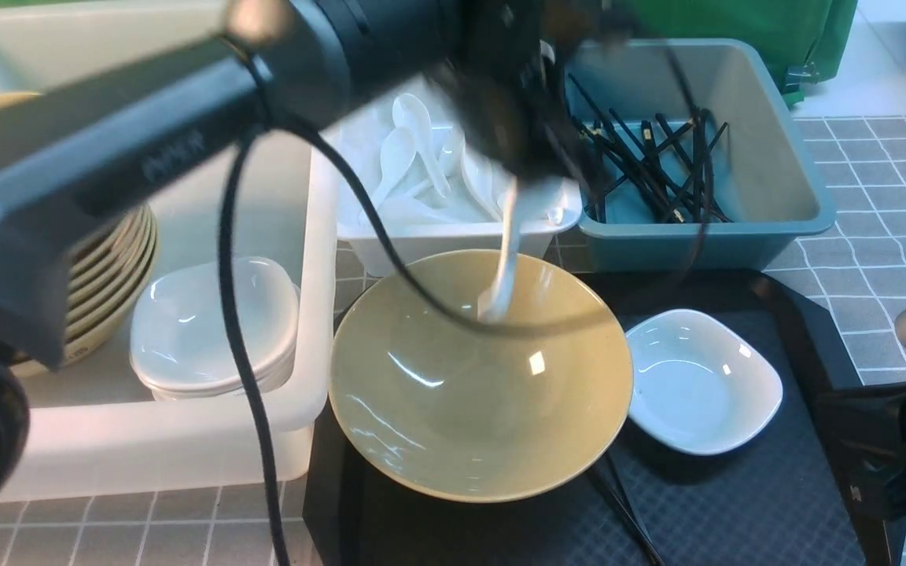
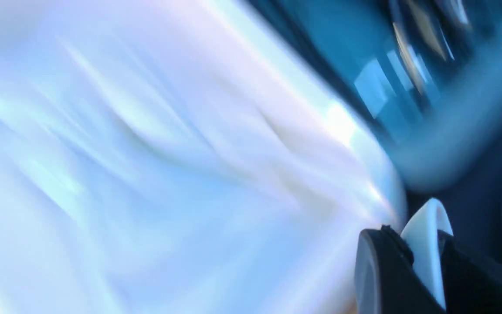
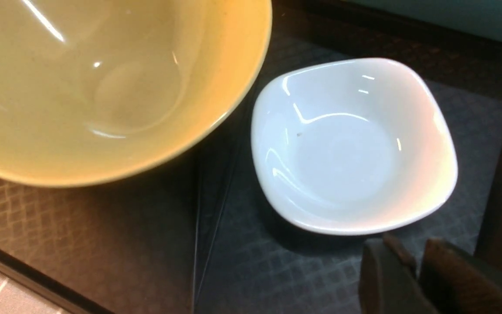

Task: On grey table put chopsticks spoon bowls plates into blue grey white boxes.
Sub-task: 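Pick up the spoon, then pick up a white spoon from the spoon tray with the left gripper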

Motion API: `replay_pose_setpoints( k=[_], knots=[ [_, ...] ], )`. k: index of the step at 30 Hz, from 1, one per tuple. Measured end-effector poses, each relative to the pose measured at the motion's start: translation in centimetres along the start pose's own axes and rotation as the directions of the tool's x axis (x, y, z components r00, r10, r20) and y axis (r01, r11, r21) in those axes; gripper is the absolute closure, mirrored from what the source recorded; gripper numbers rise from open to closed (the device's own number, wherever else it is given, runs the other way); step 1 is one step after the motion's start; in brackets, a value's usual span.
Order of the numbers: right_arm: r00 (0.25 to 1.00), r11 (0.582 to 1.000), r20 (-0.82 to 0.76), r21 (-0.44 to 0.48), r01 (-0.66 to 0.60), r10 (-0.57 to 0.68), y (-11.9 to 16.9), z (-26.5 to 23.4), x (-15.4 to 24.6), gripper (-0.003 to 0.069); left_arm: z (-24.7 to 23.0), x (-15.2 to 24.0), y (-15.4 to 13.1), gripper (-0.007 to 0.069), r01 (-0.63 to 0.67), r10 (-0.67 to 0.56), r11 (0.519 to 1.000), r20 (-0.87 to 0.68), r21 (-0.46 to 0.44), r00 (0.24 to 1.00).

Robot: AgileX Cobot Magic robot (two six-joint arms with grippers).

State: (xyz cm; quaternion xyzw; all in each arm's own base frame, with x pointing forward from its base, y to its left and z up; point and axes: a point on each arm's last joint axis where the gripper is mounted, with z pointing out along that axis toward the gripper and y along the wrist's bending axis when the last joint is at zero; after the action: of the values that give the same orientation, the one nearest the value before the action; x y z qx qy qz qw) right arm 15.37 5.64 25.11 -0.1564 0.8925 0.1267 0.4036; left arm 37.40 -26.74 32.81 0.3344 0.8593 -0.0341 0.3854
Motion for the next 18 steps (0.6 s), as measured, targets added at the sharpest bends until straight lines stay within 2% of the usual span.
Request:
replay_pose_setpoints(
  k=[1, 2, 3, 5, 8, 10, 11, 12, 14, 18],
  knots=[
    [1.0, 1.0, 0.0, 0.0, 0.0, 0.0, 0.0, 0.0, 0.0, 0.0509, 0.3, -0.4, 1.3, 0.0603, 0.015, -0.013, 0.999, 0.061, -0.038, 0.998],
    [1.0, 1.0, 0.0, 0.0, 0.0, 0.0, 0.0, 0.0, 0.0, 0.0509, 0.3, -0.5, 1.3, 0.0603, 0.011, -0.008, 0.999, 0.075, -0.043, 0.997],
    [1.0, 1.0, 0.0, 0.0, 0.0, 0.0, 0.0, 0.0, 0.0, 0.0509, 1.1, -0.8, 3.4, 0.0599, 0.053, -0.038, 0.994, 0.163, -0.09, 0.986],
    [1.0, 1.0, 0.0, 0.0, -0.001, 0.001, 0.0, 0.0, 0.0, 0.0509, 1.9, -1.0, 4.8, 0.0588, 0.075, -0.045, 0.99, 0.236, -0.117, 0.971],
    [1.0, 1.0, 0.0, -0.001, -0.001, 0.001, 0.0, 0.0, 0.0, 0.0509, 4.0, -0.5, 7.2, 0.0519, 0.097, -0.046, 0.983, 0.302, -0.154, 0.952],
    [1.0, 1.0, 0.0, -0.001, -0.001, 0.001, 0.0, 0.0, 0.0, 0.0509, 5.4, 0.3, 8.4, 0.0419, 0.105, -0.05, 0.98, 0.3, -0.17, 0.952],
    [1.0, 1.0, 0.0, -0.001, -0.001, 0.001, 0.0, 0.0, 0.0, 0.0509, 5.4, 0.3, 8.5, 0.0419, 0.106, -0.051, 0.98, 0.3, -0.171, 0.953],
    [1.0, 1.0, 0.0, -0.001, -0.002, 0.002, 0.0, 0.0, 0.0, 0.0509, 5.8, 0.7, 8.9, 0.0345, 0.103, -0.048, 0.978, 0.288, -0.182, 0.956],
    [1.0, 1.0, 0.0, -0.001, -0.002, 0.002, 0.0, 0.0, 0.0, 0.0509, 5.8, 0.9, 9.2, 0.0257, 0.104, -0.05, 0.976, 0.265, -0.193, 0.963],
    [1.0, 1.0, 0.0, -0.001, -0.002, 0.002, 0.0, 0.0, 0.0, 0.0508, 3.7, 1.3, 8.4, 0.0188, 0.163, -0.14, 0.971, 0.135, -0.173, 0.981]
  ],
)
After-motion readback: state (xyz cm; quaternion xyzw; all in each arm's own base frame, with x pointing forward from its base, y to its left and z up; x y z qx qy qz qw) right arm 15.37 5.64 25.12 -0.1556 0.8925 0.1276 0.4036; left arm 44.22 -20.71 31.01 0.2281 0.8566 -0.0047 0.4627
